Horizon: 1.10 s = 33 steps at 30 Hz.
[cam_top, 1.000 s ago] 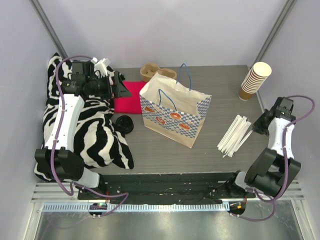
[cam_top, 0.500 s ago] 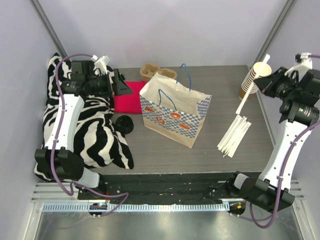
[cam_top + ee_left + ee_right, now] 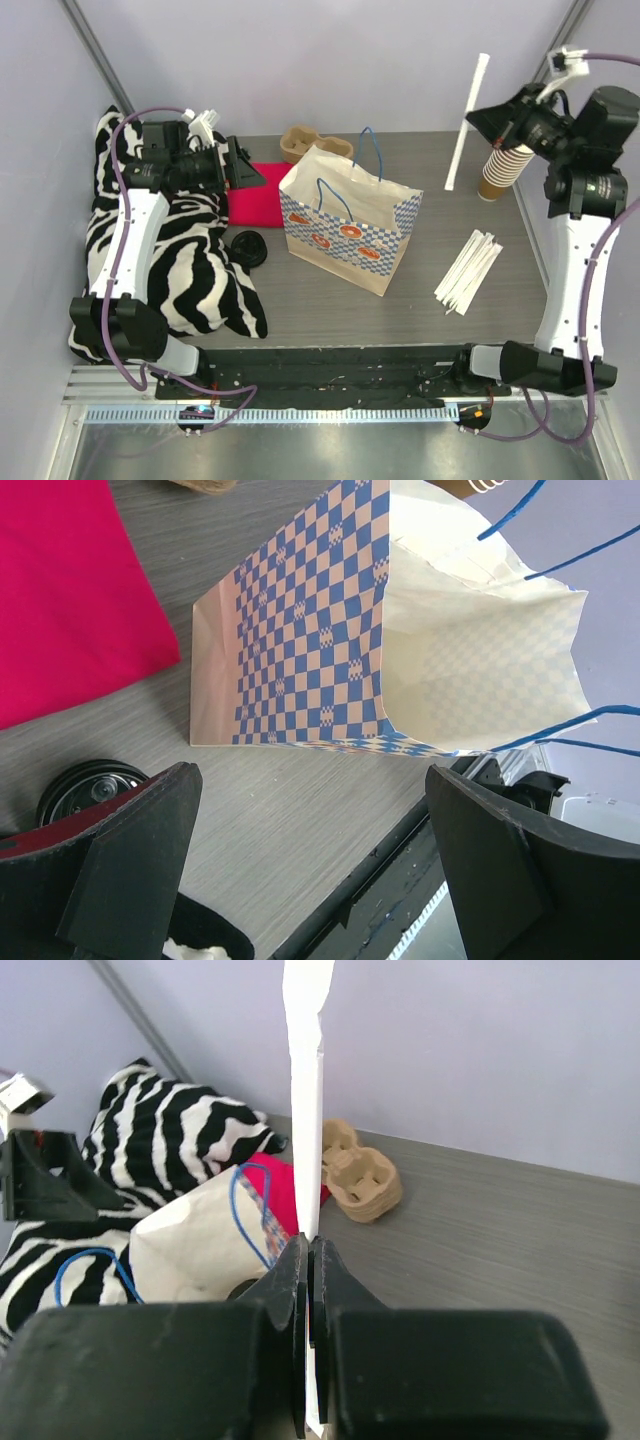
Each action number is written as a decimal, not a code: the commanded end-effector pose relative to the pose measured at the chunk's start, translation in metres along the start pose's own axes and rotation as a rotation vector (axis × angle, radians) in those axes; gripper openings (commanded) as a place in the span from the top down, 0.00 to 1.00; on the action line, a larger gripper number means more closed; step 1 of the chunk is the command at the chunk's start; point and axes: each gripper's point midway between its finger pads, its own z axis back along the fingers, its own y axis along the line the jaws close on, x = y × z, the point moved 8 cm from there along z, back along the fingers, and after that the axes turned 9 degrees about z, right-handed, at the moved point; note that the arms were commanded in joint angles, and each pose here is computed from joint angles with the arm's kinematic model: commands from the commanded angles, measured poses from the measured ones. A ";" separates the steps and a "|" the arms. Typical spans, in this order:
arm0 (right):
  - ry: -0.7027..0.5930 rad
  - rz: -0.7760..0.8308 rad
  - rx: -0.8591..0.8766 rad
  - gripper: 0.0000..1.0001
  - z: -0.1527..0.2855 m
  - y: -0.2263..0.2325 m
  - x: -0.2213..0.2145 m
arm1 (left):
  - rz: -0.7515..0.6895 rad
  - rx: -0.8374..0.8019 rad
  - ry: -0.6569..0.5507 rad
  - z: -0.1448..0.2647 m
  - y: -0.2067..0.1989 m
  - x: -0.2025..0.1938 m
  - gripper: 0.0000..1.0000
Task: Pack the takeout coffee
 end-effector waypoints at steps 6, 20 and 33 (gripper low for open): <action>-0.019 0.167 0.224 0.99 -0.042 0.053 0.030 | -0.021 -0.054 -0.037 -0.003 0.000 0.004 0.01; 0.121 0.270 0.483 0.99 -0.110 0.126 -0.029 | -0.023 -0.032 -0.042 -0.002 0.004 0.003 0.00; 0.325 0.249 0.588 0.99 -0.122 0.138 -0.115 | -0.003 -0.013 -0.036 -0.005 0.013 0.000 0.00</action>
